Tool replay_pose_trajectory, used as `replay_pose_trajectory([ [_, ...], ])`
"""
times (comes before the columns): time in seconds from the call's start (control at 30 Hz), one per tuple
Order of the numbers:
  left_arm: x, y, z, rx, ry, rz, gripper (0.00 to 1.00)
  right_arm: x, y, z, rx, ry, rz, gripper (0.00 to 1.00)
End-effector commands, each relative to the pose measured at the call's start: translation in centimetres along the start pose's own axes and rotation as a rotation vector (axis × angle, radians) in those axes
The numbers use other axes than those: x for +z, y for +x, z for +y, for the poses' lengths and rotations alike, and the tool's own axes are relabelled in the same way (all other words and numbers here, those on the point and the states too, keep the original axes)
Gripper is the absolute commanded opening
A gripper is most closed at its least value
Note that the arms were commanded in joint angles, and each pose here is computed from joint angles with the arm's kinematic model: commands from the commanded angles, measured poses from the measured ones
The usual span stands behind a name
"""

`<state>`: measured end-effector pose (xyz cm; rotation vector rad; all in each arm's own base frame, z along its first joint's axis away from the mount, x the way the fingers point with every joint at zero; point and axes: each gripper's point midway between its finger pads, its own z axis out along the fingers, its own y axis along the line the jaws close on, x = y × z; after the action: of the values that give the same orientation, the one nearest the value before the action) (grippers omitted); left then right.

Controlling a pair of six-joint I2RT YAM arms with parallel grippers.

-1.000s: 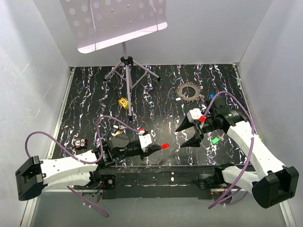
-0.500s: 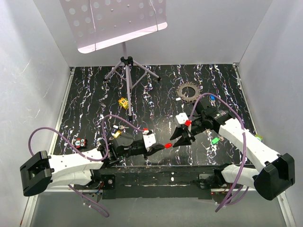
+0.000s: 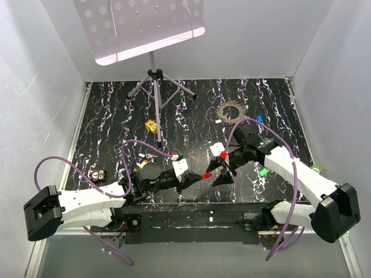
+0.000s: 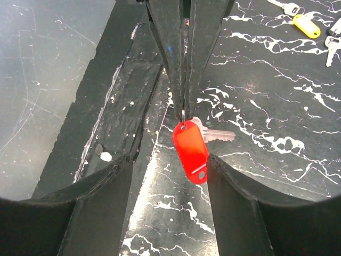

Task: Put the keys on the keyring

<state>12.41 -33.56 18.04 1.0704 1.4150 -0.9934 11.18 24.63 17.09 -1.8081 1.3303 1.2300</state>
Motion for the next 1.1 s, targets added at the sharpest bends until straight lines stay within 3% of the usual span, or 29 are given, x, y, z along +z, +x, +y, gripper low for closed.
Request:
replay_pose_trajectory([
  [0.0, -0.2, -1.4, 0.2, -0.09, -0.04, -0.057, 0.0, 0.3, -0.3, -0.3, -0.038, 0.015, 0.002, 0.65],
  [0.7, 0.7, -0.6, 1.0, -0.341, -0.126, -0.076, 0.0, 1.1, -0.6, -1.3, -0.04, 0.052, 0.019, 0.53],
  [1.07, 0.8, -1.2, 1.4, -0.389, -0.146, -0.112, 0.0, 1.5, -0.6, -1.5, -0.028, 0.051, 0.025, 0.46],
])
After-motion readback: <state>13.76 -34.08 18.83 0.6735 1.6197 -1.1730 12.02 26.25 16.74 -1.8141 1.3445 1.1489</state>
